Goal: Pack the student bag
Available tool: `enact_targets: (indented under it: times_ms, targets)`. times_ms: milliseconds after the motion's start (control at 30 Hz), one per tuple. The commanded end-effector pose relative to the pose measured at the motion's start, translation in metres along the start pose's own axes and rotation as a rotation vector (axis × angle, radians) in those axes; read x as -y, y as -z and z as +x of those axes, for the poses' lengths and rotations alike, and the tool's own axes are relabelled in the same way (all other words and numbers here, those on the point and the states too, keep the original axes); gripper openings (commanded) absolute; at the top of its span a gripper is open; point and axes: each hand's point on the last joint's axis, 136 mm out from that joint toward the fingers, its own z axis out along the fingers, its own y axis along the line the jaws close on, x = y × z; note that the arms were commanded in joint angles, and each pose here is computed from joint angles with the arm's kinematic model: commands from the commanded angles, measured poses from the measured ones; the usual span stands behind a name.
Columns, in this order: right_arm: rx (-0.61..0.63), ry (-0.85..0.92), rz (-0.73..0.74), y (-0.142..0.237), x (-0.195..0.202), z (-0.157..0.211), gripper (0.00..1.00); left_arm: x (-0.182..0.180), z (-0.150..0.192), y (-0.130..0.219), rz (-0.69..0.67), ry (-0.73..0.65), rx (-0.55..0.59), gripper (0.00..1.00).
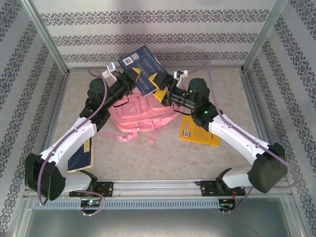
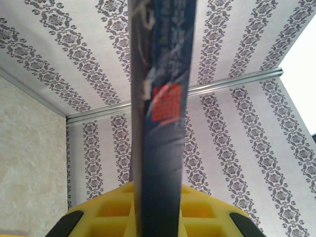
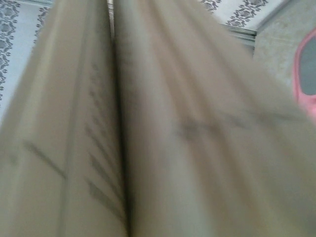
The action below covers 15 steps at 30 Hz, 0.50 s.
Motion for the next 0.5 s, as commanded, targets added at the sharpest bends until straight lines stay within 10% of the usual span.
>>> enact_targets:
  times_ms: [0, 200, 467]
  targets:
    - [0.148, 0.093, -0.091, 0.005, -0.042, -0.023, 0.85, 0.043, -0.006, 0.001, 0.122, -0.009, 0.050, 0.00]
    - [0.285, 0.138, -0.020, 0.015, -0.037, -0.042, 0.42, 0.029, 0.001, 0.002, 0.078, -0.009, 0.059, 0.00]
    - [0.290, 0.121, 0.008, 0.006, -0.027, -0.046, 0.32, 0.023, 0.012, -0.003, 0.066, 0.005, 0.035, 0.00]
